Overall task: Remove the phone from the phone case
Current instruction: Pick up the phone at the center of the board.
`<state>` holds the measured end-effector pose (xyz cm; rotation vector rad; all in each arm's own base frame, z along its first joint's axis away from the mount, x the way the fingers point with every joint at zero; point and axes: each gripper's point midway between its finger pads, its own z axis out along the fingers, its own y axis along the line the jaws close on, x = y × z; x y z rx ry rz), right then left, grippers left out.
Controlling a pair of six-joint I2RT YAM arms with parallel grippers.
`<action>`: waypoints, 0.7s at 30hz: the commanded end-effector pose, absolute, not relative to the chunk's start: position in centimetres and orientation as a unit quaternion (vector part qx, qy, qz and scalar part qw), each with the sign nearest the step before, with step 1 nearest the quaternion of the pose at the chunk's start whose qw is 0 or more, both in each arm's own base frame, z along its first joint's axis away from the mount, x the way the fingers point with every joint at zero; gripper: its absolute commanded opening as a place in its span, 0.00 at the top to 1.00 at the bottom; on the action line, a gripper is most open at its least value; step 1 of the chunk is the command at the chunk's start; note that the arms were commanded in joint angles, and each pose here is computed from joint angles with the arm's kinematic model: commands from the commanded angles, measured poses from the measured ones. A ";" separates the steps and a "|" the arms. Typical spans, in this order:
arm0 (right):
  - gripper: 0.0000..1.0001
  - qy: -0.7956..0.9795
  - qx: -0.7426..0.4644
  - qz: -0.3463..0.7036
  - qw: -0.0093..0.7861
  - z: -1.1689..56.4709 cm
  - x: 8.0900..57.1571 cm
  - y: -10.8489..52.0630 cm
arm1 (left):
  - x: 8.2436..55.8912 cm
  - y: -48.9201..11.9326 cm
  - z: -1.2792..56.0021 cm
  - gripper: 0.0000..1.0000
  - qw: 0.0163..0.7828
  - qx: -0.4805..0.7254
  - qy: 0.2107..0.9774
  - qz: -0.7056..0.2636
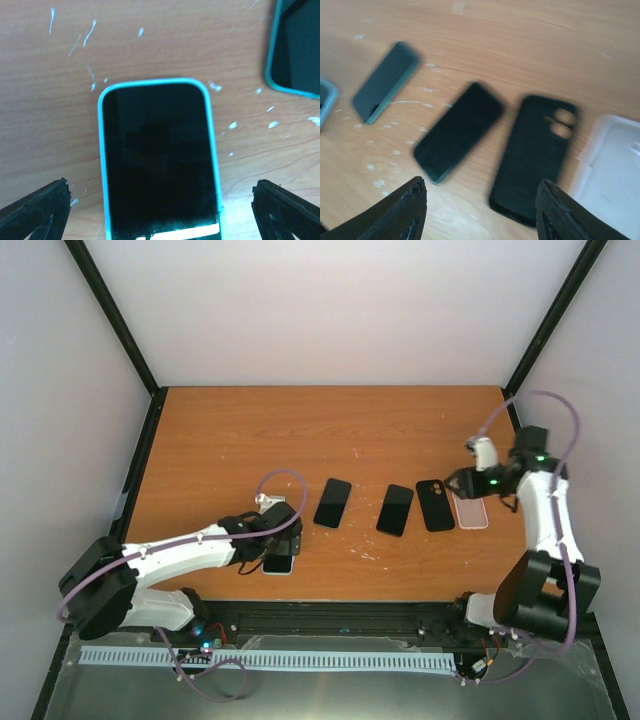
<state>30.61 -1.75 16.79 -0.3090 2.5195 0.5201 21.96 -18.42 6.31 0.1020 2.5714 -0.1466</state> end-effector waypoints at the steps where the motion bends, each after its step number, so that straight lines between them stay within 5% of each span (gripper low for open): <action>1: 0.40 0.887 -0.215 0.238 0.333 19.1 30.8 6.8 | 21.8 -17.2 6.2 0.00 0.242 0.007 0.970 -0.024; 7: 0.41 0.837 -0.278 0.287 0.374 19.4 30.1 12.3 | 23.4 -16.5 6.2 0.00 0.235 -0.032 0.971 -0.036; 21: 0.40 0.840 -0.296 0.288 0.353 18.5 28.5 12.8 | 26.5 -19.4 3.8 0.00 0.146 0.035 0.988 -0.041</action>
